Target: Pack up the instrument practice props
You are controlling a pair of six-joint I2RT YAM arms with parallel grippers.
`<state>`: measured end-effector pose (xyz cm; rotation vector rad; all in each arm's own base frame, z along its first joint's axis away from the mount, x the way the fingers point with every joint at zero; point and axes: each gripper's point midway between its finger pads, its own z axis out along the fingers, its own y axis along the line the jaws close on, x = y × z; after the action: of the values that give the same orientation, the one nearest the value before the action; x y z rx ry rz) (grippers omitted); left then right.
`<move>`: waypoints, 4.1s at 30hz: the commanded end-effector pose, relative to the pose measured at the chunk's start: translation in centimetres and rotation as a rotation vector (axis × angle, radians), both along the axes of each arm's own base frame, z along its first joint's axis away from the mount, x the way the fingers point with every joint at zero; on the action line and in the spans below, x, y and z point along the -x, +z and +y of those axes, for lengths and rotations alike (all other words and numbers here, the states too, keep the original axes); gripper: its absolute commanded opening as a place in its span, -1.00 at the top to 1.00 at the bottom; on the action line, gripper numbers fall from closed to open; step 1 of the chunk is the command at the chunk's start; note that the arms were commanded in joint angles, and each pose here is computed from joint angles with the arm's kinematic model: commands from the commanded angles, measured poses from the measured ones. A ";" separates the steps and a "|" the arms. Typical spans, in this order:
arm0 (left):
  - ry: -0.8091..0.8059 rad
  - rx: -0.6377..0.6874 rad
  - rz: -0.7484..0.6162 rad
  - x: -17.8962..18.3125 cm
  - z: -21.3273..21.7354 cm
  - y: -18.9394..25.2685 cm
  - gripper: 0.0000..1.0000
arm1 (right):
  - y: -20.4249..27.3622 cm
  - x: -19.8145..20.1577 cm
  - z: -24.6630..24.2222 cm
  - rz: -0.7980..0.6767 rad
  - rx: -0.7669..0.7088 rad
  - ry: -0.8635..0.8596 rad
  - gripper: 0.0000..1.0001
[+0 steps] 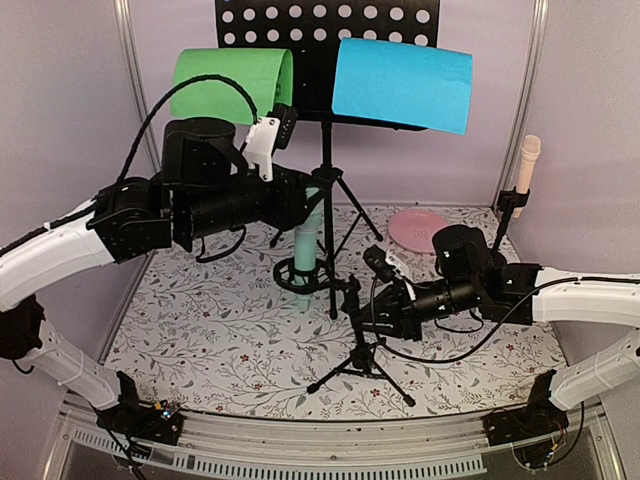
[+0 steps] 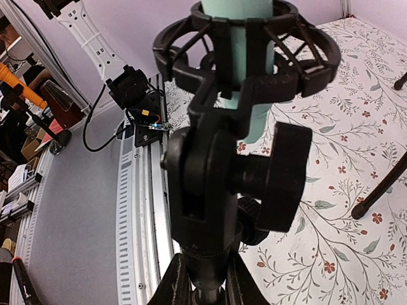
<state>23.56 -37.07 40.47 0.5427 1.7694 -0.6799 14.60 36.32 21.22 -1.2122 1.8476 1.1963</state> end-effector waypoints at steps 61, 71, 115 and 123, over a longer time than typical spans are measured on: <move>0.512 0.074 0.710 -4.7 21.4 -17.7 -0.75 | 5.1 -2.1 -1.3 -0.236 -0.158 -0.152 1.00; 0.108 0.198 0.422 0.7 13.4 -10.3 -0.63 | 8.0 -3.8 2.5 -0.215 -0.213 -0.121 1.00; 0.103 -0.012 0.147 5.0 2.6 -4.6 -0.22 | 15.0 -5.8 7.1 -0.184 -0.257 -0.265 1.00; 0.072 0.057 0.075 5.1 2.7 -3.3 -0.06 | 15.7 -2.0 7.2 -0.201 -0.352 -0.064 1.00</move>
<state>18.70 -34.05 34.60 0.4407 1.9058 -0.6490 19.37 43.69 31.73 -0.9678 1.6930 1.1102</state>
